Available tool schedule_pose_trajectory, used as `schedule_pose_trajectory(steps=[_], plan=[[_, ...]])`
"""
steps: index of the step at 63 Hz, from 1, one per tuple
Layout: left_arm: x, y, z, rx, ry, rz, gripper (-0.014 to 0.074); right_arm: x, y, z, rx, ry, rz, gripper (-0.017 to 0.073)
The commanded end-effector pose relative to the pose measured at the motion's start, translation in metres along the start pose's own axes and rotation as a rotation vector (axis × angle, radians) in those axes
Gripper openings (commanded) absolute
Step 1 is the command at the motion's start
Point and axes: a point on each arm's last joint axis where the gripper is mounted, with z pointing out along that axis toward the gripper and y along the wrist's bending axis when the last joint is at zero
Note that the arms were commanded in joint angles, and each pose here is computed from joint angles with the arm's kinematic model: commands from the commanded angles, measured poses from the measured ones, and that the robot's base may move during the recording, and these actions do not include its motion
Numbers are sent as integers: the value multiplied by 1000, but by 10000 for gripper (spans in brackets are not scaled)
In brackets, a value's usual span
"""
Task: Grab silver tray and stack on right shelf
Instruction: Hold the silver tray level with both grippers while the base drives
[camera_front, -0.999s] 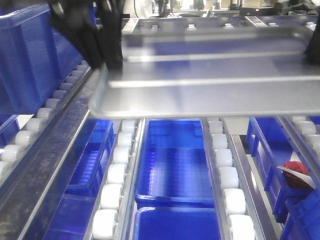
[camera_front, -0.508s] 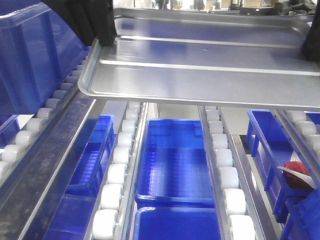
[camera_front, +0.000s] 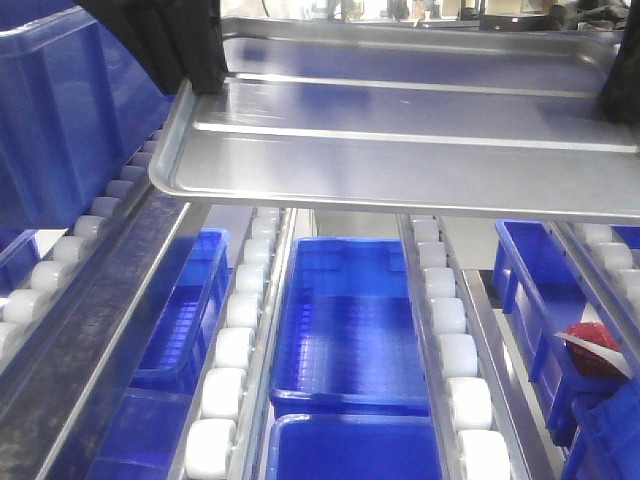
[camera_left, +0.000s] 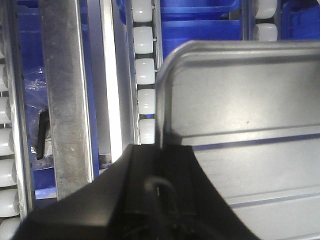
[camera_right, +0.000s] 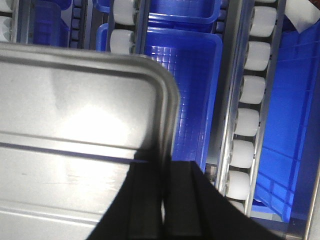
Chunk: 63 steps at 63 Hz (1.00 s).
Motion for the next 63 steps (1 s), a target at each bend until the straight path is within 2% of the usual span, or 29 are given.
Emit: schedule_pose_trajectory(steps=[1, 63], plan=[[-9, 2, -25, 29, -98, 11, -93, -9, 0, -17, -10, -90, -32, 57], [-9, 2, -25, 29, -98, 11, -93, -9, 0, -17, -10, -90, -33, 57]])
